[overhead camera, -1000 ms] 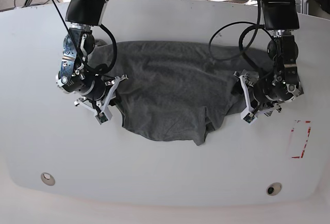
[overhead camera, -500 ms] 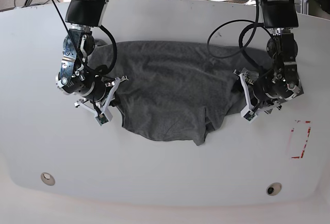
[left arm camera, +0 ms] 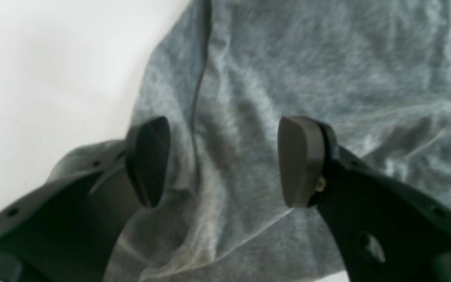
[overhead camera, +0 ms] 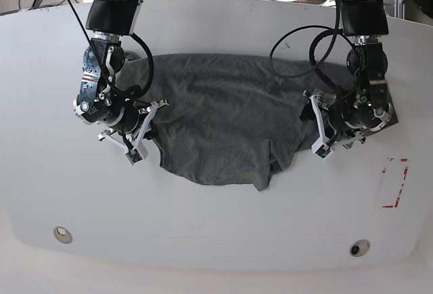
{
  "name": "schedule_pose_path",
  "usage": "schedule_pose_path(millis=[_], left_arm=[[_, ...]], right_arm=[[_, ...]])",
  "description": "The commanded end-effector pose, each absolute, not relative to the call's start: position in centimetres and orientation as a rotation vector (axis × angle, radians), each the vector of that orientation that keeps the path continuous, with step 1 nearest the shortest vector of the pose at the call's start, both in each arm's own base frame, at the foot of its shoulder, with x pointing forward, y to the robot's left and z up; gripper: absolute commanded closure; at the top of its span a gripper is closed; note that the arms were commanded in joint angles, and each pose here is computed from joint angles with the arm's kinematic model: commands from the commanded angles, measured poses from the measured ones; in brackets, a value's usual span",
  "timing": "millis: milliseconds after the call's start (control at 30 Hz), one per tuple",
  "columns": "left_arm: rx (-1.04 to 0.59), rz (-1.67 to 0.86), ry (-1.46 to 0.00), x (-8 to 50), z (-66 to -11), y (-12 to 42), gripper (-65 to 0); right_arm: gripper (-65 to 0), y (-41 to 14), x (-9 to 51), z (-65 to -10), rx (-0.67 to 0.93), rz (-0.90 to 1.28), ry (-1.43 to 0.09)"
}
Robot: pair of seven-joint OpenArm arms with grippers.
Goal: Fold the T-shirt properly
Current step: 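Shift the left gripper along the shirt edge, regripping the fabric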
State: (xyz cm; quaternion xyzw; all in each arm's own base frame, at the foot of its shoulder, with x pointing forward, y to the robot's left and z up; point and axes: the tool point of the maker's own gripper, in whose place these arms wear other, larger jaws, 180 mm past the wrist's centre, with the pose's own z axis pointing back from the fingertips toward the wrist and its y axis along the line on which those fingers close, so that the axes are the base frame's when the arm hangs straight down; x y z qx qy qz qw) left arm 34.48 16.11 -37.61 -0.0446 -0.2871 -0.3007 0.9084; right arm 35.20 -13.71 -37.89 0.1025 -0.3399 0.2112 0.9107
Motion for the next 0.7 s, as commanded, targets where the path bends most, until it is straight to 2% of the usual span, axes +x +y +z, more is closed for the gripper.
schedule_pose_path(millis=[0,233,367,567,667], left_arm=[[-0.085,-0.641,-0.619,35.15,-36.62,15.73,-37.0],[-0.091,-0.665,-0.582,34.53,-37.46,15.07,-21.7],[-0.084,-0.67,-0.561,34.39,-37.51,15.14,-7.3],[-0.076,-0.677,-0.557,34.36,-37.3,15.14,-10.4],[-0.071,-0.685,-0.576,34.39,-36.83,14.96,-14.1]], right_arm=[[-1.3,-13.89,36.36,-36.45,0.204,0.439,-0.752],[-1.4,-13.9,36.26,-36.58,0.206,0.439,-0.751],[-1.1,-13.96,36.32,-36.54,0.206,0.436,-0.752],[-1.1,-13.96,36.32,-36.56,0.207,0.436,-0.75],[-1.1,-13.95,36.31,-36.54,0.206,0.437,-0.749]])
